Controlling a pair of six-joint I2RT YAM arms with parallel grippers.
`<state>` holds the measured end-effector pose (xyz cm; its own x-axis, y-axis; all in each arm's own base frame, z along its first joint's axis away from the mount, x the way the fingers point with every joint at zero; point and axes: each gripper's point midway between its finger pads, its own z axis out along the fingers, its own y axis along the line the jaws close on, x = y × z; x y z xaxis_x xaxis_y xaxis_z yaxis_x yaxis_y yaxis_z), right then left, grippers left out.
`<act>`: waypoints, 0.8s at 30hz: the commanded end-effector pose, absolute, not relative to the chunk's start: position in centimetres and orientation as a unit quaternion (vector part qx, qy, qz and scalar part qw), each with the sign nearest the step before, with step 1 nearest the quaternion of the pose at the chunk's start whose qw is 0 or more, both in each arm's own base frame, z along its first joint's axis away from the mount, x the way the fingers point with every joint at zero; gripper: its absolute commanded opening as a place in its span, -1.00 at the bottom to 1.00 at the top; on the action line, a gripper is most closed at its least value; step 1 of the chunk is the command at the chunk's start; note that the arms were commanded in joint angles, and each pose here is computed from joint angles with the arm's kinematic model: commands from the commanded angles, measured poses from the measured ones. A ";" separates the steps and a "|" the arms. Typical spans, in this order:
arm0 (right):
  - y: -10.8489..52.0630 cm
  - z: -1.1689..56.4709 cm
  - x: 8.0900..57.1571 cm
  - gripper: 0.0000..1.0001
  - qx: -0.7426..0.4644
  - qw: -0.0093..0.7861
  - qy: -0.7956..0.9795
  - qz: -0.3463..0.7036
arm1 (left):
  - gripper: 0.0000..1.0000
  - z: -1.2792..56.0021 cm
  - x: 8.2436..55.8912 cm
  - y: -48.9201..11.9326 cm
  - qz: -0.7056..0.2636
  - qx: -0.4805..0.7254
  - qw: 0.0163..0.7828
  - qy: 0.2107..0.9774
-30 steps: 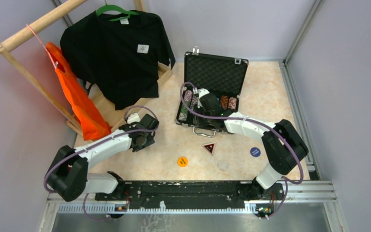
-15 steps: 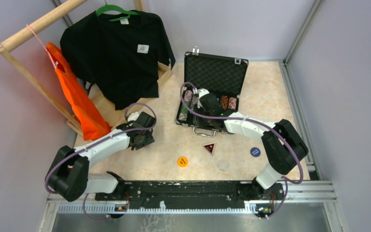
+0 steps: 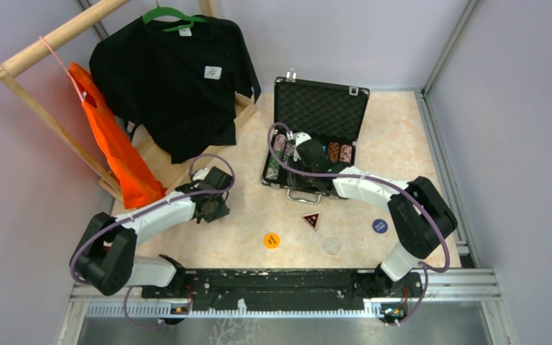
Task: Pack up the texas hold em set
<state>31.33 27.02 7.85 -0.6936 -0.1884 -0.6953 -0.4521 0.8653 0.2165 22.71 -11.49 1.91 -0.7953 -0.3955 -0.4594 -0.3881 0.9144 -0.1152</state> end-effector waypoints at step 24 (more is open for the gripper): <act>20.3 19.9 32.5 -0.43 -0.045 0.515 0.837 0.179 | -1.00 9.6 31.3 -19.8 -0.084 -0.122 0.309 0.939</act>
